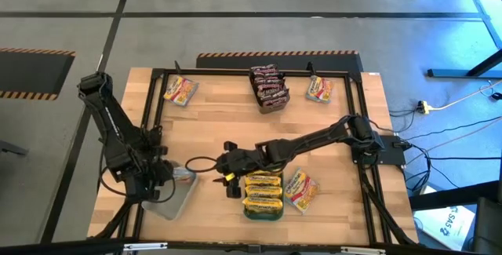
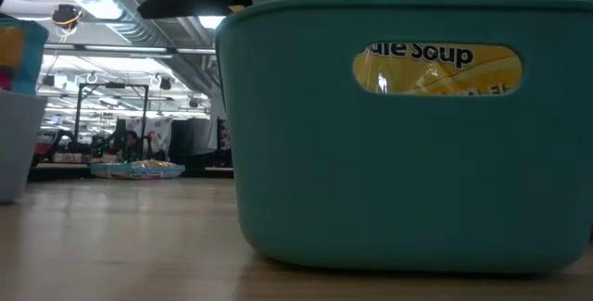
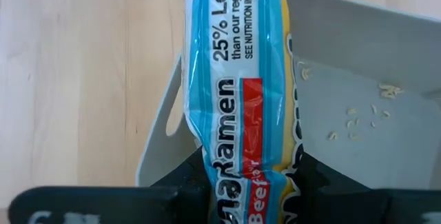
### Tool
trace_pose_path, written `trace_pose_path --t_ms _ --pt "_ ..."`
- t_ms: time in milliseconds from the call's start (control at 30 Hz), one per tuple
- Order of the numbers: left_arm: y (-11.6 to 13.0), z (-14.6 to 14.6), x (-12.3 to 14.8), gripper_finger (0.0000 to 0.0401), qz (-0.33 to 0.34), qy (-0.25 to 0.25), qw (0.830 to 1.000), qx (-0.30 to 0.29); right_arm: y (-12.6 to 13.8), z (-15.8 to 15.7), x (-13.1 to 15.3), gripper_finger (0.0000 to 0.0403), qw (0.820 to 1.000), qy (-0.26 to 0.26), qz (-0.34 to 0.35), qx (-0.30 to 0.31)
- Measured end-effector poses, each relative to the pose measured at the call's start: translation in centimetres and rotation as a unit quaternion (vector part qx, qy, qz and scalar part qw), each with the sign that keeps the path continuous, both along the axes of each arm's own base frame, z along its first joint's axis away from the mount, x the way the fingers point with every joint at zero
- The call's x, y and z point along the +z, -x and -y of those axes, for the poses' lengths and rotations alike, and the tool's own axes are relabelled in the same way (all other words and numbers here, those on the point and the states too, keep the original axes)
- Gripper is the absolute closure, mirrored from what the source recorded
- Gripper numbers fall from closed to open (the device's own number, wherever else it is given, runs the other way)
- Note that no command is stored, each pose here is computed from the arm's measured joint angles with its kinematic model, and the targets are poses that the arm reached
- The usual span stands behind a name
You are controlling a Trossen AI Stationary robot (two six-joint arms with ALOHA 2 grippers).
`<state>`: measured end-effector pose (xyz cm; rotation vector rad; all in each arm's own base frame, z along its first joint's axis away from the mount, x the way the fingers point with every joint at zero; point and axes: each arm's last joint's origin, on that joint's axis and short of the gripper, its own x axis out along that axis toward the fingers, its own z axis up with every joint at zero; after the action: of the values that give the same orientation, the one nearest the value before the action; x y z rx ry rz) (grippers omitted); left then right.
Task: Sort Maruchan noodles
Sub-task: Put the blue noodle pack into the white bin
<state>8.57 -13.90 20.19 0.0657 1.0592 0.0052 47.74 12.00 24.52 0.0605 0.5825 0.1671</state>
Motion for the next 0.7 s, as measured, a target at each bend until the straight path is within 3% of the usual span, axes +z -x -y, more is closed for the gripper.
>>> trace_pose_path --t_ms 233,400,533,700 --pt "-0.1 0.1 -1.0 0.0307 0.013 -0.003 0.999 -0.032 -0.3 -0.2 -2.5 0.0215 0.999 -0.02 0.031 -0.002" --pt "-0.1 0.1 -1.3 0.0307 0.014 -0.007 0.999 -0.038 -1.3 -0.5 -6.1 0.0224 0.998 -0.05 0.002 0.024" --pt "-0.3 -0.1 -1.3 0.0307 0.017 -0.006 0.999 -0.028 -2.1 -0.7 -7.8 0.027 0.995 -0.074 0.014 0.059" --pt "-0.8 -0.3 -1.3 0.0307 0.019 -0.006 1.0 -0.013 -3.0 -0.5 -10.0 0.0355 0.994 -0.062 0.048 0.071"
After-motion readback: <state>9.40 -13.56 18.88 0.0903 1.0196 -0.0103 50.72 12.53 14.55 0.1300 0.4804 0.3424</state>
